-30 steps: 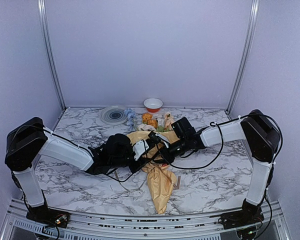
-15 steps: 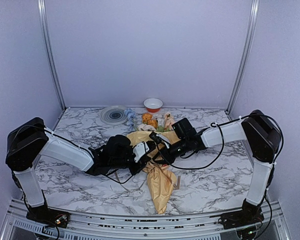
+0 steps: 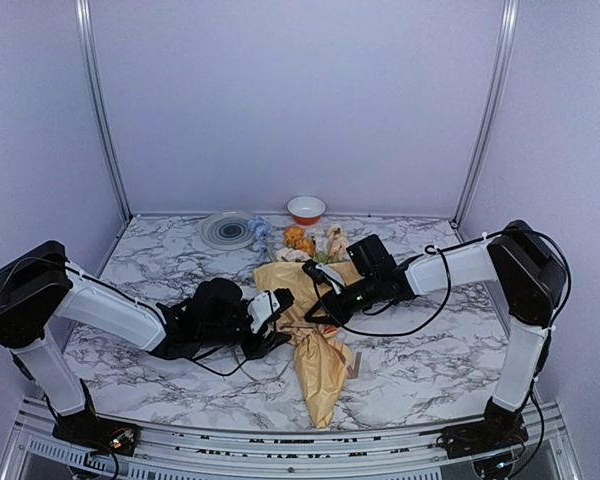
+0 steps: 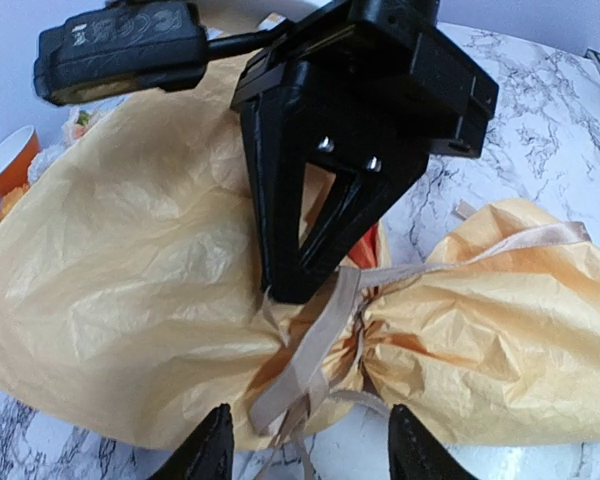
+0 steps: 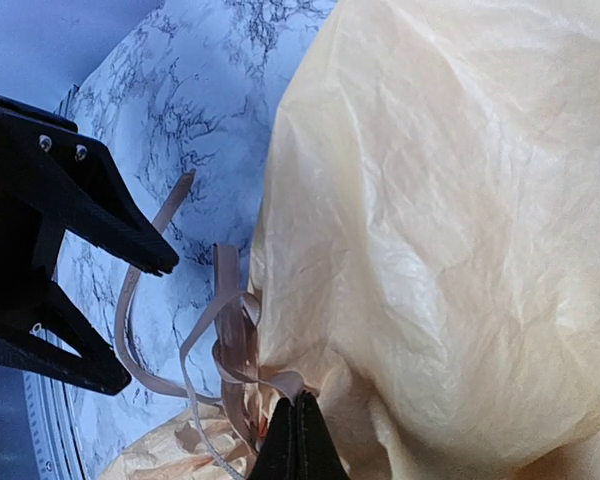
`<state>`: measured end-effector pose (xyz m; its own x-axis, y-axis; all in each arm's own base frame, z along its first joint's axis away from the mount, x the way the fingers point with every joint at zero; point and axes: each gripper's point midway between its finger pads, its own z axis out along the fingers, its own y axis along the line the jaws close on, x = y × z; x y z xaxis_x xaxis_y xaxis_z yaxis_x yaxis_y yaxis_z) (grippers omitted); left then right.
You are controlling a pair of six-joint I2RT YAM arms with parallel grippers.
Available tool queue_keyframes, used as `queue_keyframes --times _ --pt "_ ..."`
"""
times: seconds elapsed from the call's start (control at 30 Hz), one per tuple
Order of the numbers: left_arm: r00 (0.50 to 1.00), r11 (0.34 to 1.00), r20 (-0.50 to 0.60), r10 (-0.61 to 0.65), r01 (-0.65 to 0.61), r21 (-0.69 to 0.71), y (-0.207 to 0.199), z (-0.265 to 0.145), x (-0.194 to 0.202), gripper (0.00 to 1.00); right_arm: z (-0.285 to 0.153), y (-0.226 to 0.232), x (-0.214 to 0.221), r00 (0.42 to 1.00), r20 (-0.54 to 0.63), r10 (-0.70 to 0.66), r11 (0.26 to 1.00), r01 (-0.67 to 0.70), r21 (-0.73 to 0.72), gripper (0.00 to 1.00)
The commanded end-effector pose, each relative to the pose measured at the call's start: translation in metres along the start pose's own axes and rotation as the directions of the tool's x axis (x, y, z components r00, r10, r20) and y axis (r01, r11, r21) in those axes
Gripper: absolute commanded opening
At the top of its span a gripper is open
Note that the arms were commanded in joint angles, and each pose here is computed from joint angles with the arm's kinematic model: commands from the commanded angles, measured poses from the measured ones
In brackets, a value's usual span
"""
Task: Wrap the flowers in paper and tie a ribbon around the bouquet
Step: Cross the half-tied ribbon over the folded bouquet.
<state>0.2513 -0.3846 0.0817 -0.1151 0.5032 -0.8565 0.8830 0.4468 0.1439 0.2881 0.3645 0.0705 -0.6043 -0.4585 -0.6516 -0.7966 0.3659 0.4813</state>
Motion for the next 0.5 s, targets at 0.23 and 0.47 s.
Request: queue_keyframes --times 0.23,0.47 --pt "0.967 0.994 -0.251 0.038 -0.061 -0.088 0.012 -0.032 0.066 0.68 -0.008 0.005 -0.016 0.999 0.053 -0.009 1.0 0.01 -0.012 0.0" --pt "0.946 0.982 -0.324 0.032 -0.089 -0.163 0.027 -0.014 0.079 0.61 -0.008 0.005 -0.016 0.999 0.052 -0.004 1.0 0.005 -0.013 0.0"
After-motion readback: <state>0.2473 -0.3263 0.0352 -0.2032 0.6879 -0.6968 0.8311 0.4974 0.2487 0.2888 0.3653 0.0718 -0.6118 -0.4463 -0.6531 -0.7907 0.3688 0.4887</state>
